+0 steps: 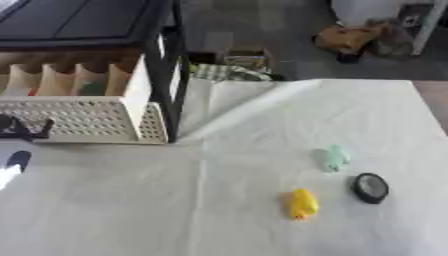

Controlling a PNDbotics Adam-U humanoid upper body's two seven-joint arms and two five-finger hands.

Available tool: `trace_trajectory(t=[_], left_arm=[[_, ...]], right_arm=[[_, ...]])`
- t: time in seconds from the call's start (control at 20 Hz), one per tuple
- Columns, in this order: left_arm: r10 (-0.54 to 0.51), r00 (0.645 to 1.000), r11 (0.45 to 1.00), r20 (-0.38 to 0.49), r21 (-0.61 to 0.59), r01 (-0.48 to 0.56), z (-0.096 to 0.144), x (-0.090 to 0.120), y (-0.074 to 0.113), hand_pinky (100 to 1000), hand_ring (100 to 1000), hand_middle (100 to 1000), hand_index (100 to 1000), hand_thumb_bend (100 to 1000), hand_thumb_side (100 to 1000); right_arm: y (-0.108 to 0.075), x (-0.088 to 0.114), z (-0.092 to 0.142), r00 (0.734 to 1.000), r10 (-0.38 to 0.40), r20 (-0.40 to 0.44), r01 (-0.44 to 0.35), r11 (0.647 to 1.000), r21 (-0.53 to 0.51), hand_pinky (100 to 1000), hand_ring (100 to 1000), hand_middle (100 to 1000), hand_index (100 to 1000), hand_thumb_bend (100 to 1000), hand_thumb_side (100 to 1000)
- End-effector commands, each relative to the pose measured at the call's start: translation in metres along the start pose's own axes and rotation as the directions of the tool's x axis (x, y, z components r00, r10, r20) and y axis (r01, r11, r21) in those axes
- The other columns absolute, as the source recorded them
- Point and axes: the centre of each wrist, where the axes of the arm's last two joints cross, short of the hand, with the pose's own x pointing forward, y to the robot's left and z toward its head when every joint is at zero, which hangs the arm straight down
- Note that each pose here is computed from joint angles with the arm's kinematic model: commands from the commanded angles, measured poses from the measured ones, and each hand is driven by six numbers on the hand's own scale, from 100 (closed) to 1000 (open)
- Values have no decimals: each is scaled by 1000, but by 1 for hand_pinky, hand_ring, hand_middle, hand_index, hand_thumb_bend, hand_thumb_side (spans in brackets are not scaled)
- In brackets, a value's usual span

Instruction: Pick up objects from table and place into drawer.

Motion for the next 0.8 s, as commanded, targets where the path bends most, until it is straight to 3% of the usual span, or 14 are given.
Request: trace_trajectory(t=[0.05, 0.35, 0.55, 0.8], left_arm=[[-51, 999, 999, 7, 14, 51, 4, -1, 6, 100, 100, 100, 693, 105, 408], [-61, 998, 998, -1, 22, 61, 6, -2, 2, 100, 100, 100, 717, 105, 408], [-50, 999, 998, -11, 34, 51, 6, -2, 1, 100, 100, 100, 924, 105, 408], [0, 1000, 999, 18, 48, -1, 5, -2, 2, 100, 100, 100, 942, 105, 408]], right_arm=[[-4, 4, -5, 1000, -2, 26, 3, 1000, -12, 752, 694, 386, 822, 391, 968], [-4, 4, -5, 1000, -6, 26, 6, 1000, -13, 752, 694, 387, 822, 389, 969], [-4, 4, -5, 1000, -9, 25, 9, 1000, -13, 754, 695, 388, 822, 390, 971], [-4, 4, -5, 1000, -8, 24, 9, 1000, -14, 754, 696, 388, 823, 391, 973]])
